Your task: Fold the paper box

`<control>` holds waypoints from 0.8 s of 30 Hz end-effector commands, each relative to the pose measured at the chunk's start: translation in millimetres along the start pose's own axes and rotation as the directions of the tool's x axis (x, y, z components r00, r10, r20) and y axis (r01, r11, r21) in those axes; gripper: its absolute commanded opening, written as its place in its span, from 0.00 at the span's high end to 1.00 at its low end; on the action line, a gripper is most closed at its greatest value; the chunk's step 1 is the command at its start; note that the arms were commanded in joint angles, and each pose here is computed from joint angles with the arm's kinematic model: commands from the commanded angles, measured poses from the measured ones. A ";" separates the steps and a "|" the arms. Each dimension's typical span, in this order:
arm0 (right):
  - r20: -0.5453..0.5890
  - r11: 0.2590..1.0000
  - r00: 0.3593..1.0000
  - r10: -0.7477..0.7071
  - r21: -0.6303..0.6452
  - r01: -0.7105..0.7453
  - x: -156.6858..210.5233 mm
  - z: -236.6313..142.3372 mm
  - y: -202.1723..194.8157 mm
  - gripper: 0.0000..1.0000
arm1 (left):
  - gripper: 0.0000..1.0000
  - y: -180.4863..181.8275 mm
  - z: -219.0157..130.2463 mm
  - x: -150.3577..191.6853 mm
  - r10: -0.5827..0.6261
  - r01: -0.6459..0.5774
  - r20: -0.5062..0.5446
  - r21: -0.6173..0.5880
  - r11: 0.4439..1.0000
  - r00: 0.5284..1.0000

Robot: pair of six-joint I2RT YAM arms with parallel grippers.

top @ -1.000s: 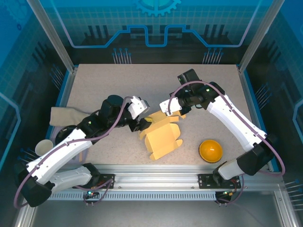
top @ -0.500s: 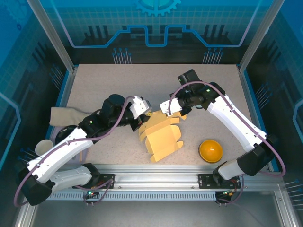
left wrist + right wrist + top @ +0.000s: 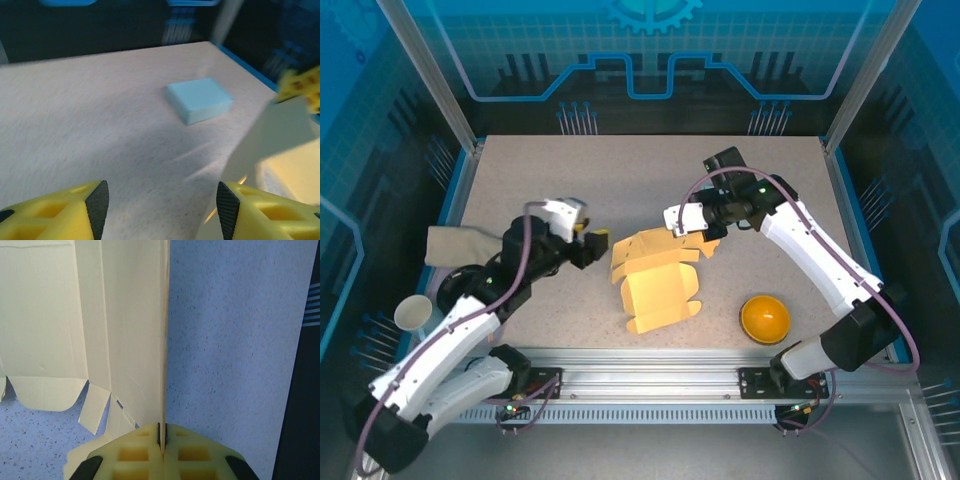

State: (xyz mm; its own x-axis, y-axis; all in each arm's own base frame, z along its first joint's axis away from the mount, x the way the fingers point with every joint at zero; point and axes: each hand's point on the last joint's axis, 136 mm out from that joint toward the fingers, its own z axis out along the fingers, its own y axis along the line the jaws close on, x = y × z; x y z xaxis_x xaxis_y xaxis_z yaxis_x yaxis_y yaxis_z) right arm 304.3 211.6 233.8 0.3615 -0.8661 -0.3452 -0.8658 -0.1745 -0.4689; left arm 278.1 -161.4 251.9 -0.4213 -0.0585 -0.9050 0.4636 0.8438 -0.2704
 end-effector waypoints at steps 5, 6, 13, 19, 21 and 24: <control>0.060 0.994 0.992 0.110 0.014 -0.111 9.6 10.7 -9.4 1.00 | 0.33 22.1 -10.7 69.9 -0.352 0.352 0.019 -0.013 0.936 0.936; 0.073 0.994 0.991 0.109 0.006 -0.110 7.6 11.0 -8.4 1.00 | 0.33 27.0 -8.4 79.7 -0.365 0.366 0.011 -0.033 0.930 0.931; 0.129 0.994 0.987 0.099 -0.048 -0.094 -1.6 10.8 4.6 1.00 | 0.32 33.0 13.8 102.0 -0.387 0.385 -0.059 -0.042 0.922 0.920; 0.165 0.994 0.982 0.095 -0.063 -0.086 -5.9 7.8 12.4 1.00 | 0.32 2.0 19.4 92.4 -0.372 0.383 -0.100 0.152 0.911 0.923; 0.171 0.994 0.980 0.103 -0.065 -0.093 -6.1 7.4 11.3 1.00 | 0.32 -12.6 17.3 85.8 -0.357 0.373 -0.107 0.236 0.897 0.928; 0.189 0.992 0.975 0.116 -0.064 -0.106 -9.5 4.5 7.0 1.00 | 0.32 -23.9 17.8 85.6 -0.342 0.365 -0.128 0.286 0.886 0.931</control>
State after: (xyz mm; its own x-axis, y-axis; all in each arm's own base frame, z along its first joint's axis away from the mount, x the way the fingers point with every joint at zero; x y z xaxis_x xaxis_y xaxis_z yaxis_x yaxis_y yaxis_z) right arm 302.4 216.9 218.0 0.3111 -0.8109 -0.4956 -0.9161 -0.1172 -0.3835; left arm 252.5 -178.8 154.6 -0.6643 -0.2905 -0.6887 0.3733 0.6693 -0.6424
